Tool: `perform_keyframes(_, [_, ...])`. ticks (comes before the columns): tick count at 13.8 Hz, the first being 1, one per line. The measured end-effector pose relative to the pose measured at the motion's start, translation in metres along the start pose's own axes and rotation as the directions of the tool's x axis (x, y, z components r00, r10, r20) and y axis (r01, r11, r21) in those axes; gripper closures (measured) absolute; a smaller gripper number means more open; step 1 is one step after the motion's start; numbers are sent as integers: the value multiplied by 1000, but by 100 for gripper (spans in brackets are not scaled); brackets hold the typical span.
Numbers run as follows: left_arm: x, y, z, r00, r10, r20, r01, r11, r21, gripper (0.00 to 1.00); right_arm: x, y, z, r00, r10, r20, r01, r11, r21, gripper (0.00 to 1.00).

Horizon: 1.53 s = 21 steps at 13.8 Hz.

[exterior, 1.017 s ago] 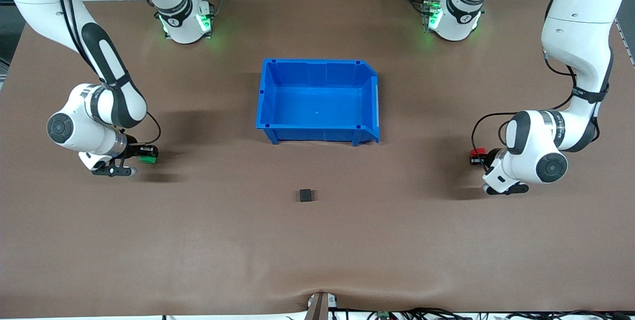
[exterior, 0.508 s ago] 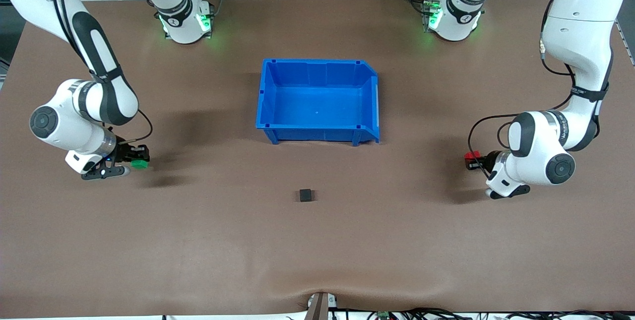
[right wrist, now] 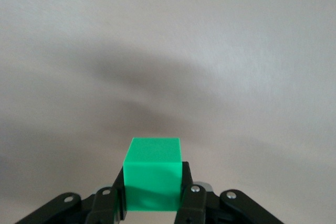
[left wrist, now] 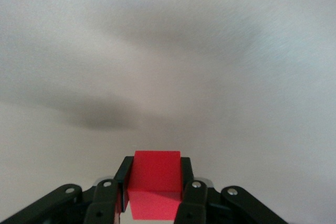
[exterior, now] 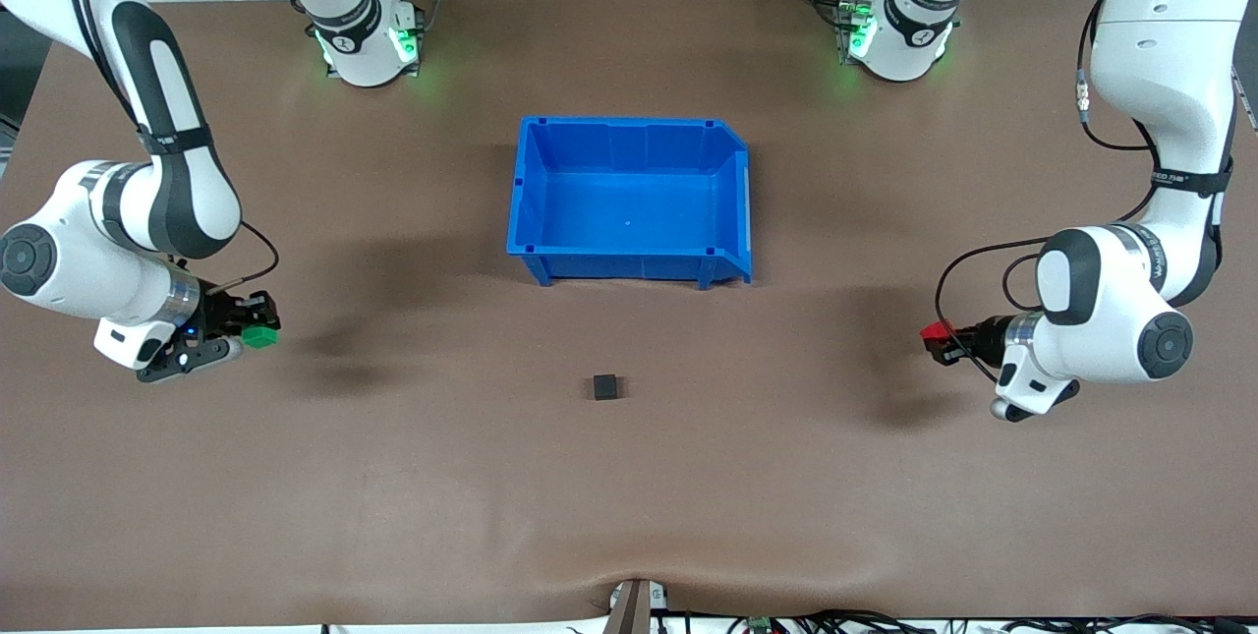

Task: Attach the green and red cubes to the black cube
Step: 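Carry the red cube with the left gripper toward the black cube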

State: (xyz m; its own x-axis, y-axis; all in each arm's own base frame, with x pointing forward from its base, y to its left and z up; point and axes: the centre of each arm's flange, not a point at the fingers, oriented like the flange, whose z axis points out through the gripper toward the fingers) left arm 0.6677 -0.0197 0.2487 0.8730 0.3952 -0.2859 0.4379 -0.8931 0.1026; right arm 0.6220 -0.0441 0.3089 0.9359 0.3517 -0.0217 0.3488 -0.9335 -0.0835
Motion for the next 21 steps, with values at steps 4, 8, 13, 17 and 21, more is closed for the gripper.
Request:
perform_keyframes(4, [-11, 67, -6, 987, -159, 7, 160, 985, -71, 60, 13, -8, -12, 985, -171, -22, 170, 985, -16, 61])
perform_keyframes(8, [-38, 137, -7, 908, -418, 22, 419, 906, -69, 60, 37, -26, -25, 928, -369, -45, 367, 929, -47, 61])
perform_keyframes(13, [-67, 202, 16, 698, -714, 55, 716, 691, -101, 60, 58, -44, -9, 819, -572, -29, 571, 820, -51, 61])
perform_keyframes(17, [-89, 246, 59, 606, -783, 140, 795, 590, -144, 60, 68, -56, -11, 765, -643, -30, 641, 765, -61, 61])
perform_keyframes(21, [-102, 266, 100, 583, -798, 156, 812, 563, -153, 60, 78, -76, -2, 691, -722, -37, 720, 692, -52, 61])
